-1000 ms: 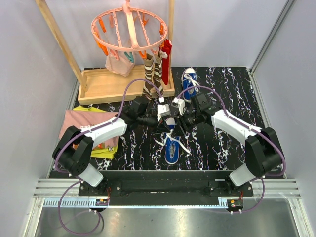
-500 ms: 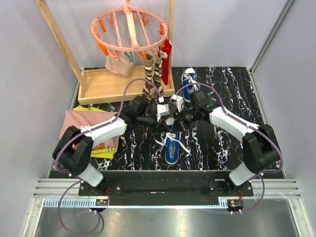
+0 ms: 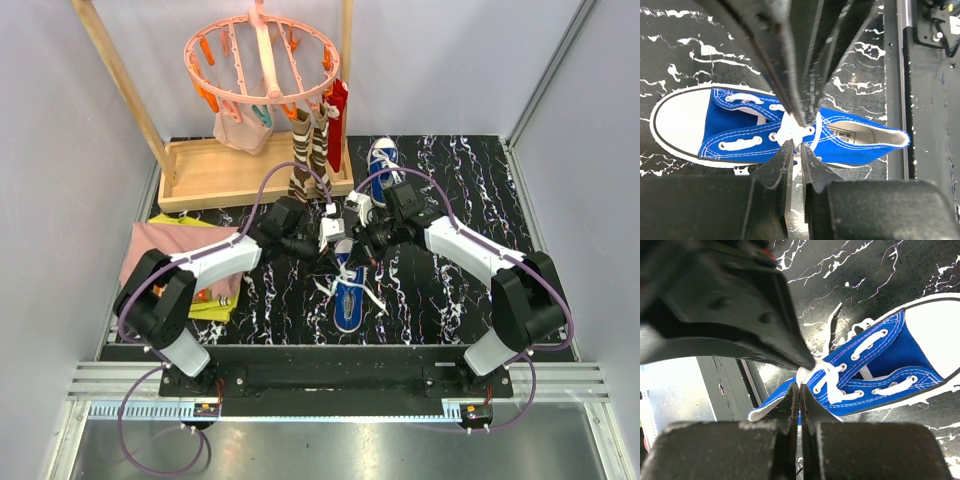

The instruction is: Tie the shoes

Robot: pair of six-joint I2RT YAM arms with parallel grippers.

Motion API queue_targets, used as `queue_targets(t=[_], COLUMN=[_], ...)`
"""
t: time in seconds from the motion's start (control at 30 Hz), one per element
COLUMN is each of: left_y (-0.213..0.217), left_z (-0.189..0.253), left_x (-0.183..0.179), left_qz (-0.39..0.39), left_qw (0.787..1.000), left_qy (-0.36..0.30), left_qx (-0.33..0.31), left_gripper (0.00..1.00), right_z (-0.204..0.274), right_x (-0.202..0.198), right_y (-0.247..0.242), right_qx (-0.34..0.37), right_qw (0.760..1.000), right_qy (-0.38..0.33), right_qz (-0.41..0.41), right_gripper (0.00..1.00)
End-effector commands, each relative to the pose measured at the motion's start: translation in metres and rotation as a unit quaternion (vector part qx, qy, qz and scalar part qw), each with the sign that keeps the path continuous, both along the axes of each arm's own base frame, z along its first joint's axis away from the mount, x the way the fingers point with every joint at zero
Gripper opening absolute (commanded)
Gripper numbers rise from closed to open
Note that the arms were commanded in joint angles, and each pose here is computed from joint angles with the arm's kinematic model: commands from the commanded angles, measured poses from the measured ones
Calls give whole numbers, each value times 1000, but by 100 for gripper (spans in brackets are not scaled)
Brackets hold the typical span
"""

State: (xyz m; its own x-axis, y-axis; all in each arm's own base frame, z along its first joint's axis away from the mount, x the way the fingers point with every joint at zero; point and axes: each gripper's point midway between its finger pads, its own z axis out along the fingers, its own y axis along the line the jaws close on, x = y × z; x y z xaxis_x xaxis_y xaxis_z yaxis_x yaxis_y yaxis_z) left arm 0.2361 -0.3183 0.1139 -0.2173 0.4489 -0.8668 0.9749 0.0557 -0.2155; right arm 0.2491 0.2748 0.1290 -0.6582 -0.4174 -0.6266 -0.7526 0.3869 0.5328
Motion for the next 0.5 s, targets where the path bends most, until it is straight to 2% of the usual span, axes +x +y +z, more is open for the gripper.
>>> queue_targets(t=[0.0, 0.27, 0.37, 0.47], left_y=[-5, -7, -4, 3], left_z=[-2, -13, 2, 37], left_x=[13, 9, 4, 3], left_qz=[-2, -10, -11, 7], left_qw=[1000, 1000, 1000, 999], left_qy=[-15, -3, -10, -25], left_qx=[1, 8, -12, -45], left_gripper=[12, 13, 19, 30], right_z=[18, 18, 18, 17], right_x=[8, 8, 8, 6], right_y=[5, 5, 5, 6], right_qx=[17, 18, 20, 22], right_qw=[999, 999, 999, 999], right_qy=[-36, -35, -32, -29], right_qz=[1, 1, 1, 4], right_gripper=[0, 0, 0, 0])
